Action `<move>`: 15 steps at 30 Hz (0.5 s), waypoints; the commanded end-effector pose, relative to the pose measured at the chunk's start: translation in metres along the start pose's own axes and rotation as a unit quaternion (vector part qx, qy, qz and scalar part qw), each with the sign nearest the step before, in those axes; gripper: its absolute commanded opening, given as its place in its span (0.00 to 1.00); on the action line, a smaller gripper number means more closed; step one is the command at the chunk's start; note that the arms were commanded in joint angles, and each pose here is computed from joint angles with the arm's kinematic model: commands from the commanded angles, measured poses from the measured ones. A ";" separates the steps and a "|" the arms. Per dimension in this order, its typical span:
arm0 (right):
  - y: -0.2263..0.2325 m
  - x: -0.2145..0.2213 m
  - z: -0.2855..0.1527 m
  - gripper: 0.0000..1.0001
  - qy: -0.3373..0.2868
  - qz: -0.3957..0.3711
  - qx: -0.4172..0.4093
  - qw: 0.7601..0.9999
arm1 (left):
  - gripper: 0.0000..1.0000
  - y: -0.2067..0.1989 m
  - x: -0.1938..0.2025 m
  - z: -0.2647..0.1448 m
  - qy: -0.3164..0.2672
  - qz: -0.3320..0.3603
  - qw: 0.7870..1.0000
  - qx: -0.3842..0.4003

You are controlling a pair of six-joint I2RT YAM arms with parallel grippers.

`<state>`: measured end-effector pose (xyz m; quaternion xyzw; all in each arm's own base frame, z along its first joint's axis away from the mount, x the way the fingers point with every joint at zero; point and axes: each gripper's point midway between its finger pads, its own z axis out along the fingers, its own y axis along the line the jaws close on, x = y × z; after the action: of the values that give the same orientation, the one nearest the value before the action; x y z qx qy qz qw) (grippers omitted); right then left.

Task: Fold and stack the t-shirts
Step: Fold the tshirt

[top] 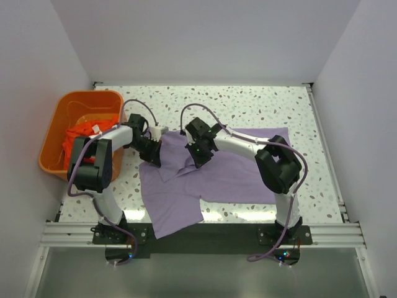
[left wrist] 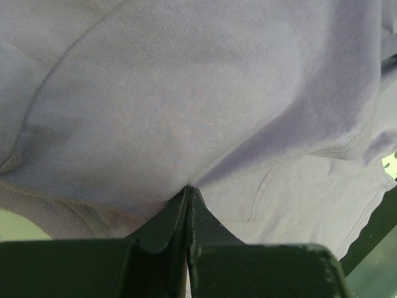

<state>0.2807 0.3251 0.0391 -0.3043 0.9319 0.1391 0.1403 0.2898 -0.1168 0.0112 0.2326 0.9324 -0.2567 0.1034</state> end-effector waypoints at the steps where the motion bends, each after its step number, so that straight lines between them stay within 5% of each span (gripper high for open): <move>1: -0.023 0.005 -0.013 0.08 0.006 0.058 0.022 0.998 | 0.01 0.026 0.026 0.016 0.054 0.002 0.997 -0.051; 8: -0.025 -0.007 -0.026 0.33 -0.019 0.047 0.004 0.999 | 0.01 0.026 0.026 0.016 0.055 0.005 0.997 -0.053; 15: -0.004 -0.030 -0.036 0.42 -0.052 0.003 -0.056 0.997 | 0.06 0.009 0.013 0.003 0.019 0.025 0.999 -0.024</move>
<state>0.2941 0.3031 0.0429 -0.2750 0.9401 0.1545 0.1290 0.2897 -0.1174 0.0126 0.2343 0.9313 -0.2587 0.1037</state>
